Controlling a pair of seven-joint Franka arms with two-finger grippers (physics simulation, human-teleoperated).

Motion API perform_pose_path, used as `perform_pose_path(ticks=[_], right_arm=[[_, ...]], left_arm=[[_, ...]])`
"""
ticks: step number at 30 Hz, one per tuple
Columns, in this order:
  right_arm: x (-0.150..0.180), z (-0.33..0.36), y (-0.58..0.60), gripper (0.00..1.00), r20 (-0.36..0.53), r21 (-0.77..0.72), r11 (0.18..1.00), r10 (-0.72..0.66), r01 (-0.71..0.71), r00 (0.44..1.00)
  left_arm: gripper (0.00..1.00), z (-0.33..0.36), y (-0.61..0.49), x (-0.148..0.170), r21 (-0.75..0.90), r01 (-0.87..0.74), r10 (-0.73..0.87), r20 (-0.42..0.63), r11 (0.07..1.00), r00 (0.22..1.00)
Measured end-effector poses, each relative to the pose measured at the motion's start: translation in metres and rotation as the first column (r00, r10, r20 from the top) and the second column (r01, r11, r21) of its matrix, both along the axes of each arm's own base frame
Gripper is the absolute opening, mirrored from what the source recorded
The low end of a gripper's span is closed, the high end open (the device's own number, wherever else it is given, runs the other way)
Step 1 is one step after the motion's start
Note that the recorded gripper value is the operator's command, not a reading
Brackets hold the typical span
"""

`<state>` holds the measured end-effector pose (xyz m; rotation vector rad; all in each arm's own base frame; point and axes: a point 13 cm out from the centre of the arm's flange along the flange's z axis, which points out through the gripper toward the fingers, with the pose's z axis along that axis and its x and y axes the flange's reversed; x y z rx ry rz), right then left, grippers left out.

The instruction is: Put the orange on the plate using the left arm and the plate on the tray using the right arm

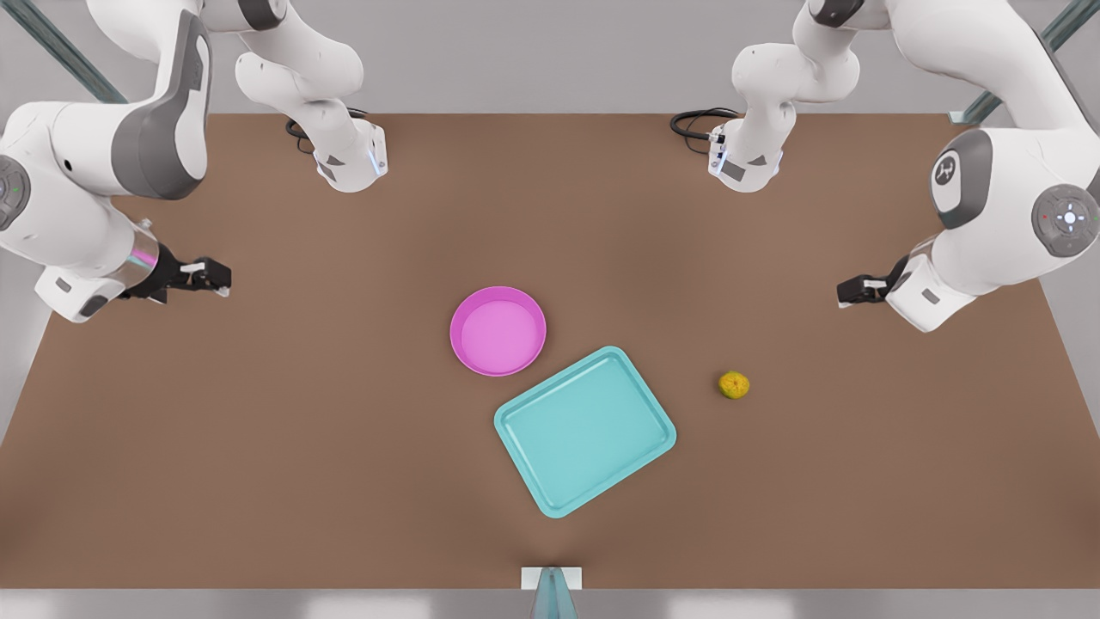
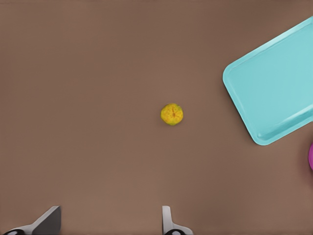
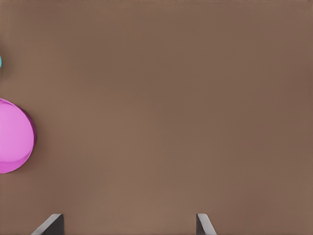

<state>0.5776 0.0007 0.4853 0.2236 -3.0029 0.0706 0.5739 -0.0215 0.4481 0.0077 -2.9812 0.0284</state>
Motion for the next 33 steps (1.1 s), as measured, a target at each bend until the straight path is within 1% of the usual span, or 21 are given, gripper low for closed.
perform_pose_path(ticks=[2, 3, 5, 7, 9, 12, 13, 17, 23, 27, 33], right_arm=[[0.002, 0.000, 0.000, 1.00, 0.008, 0.000, 1.000, 0.003, -0.003, 1.000], [0.003, 0.000, -0.001, 1.00, 0.012, -0.001, 1.000, 0.004, -0.004, 1.000], [0.005, 0.000, -0.001, 1.00, 0.016, -0.004, 1.000, 0.007, -0.007, 1.000], [0.006, 0.000, -0.002, 1.00, 0.018, -0.006, 1.000, 0.009, -0.009, 1.000], [0.007, -0.002, -0.003, 1.00, 0.017, -0.007, 1.000, 0.010, -0.010, 1.000], [0.009, -0.008, -0.003, 1.00, 0.011, -0.009, 1.000, 0.013, -0.013, 1.000], [0.009, -0.009, -0.003, 1.00, 0.009, -0.010, 1.000, 0.014, -0.014, 1.000], [0.010, -0.011, -0.004, 1.00, 0.007, -0.010, 1.000, 0.016, -0.016, 1.000], [0.011, -0.012, -0.004, 1.00, 0.005, -0.010, 1.000, 0.018, -0.018, 1.000], [0.012, -0.015, -0.004, 1.00, 0.001, -0.011, 1.000, 0.020, -0.020, 1.000], [0.012, -0.017, -0.004, 1.00, -0.001, -0.011, 1.000, 0.022, -0.022, 1.000]], left_arm=[[1.00, -0.009, 0.000, 0.003, -0.003, 0.003, -0.003, -0.011, 1.000, 1.000], [1.00, -0.029, -0.006, 0.007, -0.004, 0.012, -0.013, -0.037, 1.000, 0.999], [1.00, -0.097, -0.028, 0.021, -0.010, 0.044, -0.045, -0.130, 0.999, 0.991], [1.00, -0.164, -0.054, 0.035, -0.029, 0.078, -0.083, -0.198, 0.996, 0.977], [1.00, -0.229, -0.096, 0.029, -0.038, 0.135, -0.140, -0.236, 0.990, 0.962], [1.00, -0.303, -0.106, 0.012, -0.037, 0.140, -0.145, -0.240, 0.989, 0.960], [1.00, -0.319, -0.107, 0.010, -0.035, 0.139, -0.143, -0.226, 0.990, 0.964], [1.00, -0.350, -0.106, 0.027, -0.026, 0.126, -0.128, -0.129, 0.992, 0.983], [1.00, -0.378, -0.094, 0.039, -0.011, 0.102, -0.103, -0.073, 0.995, 0.992], [1.00, -0.387, -0.095, 0.042, -0.010, 0.100, -0.100, -0.057, 0.995, 0.993], [1.00, -0.408, -0.094, 0.039, -0.007, 0.096, -0.096, -0.064, 0.995, 0.993]])
